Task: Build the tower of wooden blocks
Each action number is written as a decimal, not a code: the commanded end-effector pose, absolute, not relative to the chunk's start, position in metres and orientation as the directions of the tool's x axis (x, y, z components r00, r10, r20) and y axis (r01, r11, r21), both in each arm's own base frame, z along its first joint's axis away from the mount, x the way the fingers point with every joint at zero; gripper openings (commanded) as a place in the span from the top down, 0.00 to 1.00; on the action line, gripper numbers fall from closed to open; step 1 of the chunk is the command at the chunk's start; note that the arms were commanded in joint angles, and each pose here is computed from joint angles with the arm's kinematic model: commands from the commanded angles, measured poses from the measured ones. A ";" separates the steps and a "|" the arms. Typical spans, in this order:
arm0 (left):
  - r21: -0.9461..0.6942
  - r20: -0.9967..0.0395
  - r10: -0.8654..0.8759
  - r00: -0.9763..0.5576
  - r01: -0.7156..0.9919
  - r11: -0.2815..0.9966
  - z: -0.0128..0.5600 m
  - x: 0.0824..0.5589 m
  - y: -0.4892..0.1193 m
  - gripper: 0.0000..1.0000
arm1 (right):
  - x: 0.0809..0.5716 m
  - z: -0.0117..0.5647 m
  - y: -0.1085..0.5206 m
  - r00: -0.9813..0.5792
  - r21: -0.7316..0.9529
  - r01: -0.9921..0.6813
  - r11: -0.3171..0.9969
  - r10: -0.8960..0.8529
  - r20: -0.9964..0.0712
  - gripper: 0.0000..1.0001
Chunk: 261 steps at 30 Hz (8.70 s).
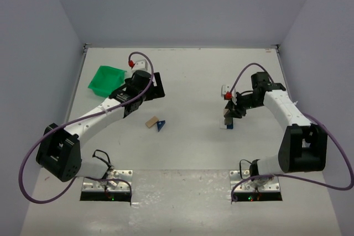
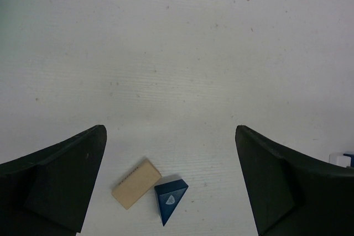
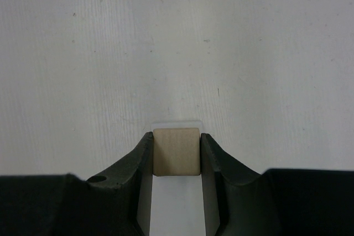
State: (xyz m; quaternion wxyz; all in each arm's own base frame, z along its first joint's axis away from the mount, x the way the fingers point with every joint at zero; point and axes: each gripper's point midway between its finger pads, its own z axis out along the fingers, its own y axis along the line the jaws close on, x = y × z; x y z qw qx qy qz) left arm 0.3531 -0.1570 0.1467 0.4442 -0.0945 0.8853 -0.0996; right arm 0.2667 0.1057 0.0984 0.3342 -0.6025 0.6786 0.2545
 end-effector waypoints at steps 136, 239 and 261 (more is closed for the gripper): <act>-0.222 -0.814 -0.175 -0.553 0.019 0.975 0.168 0.357 -0.161 0.00 | 0.280 0.062 0.087 -0.026 -0.084 -0.983 0.166 -0.569 -0.822 0.63; -0.347 -0.893 -0.334 -0.301 -0.010 0.938 0.215 0.334 -0.132 0.00 | 0.261 0.068 0.067 -0.860 -0.120 -0.059 0.991 -0.111 -0.497 0.01; -0.343 -0.898 -0.335 -0.285 -0.023 0.939 0.218 0.333 -0.127 0.00 | 0.265 0.062 0.056 -0.866 -0.180 -0.014 0.984 -0.102 -0.490 0.01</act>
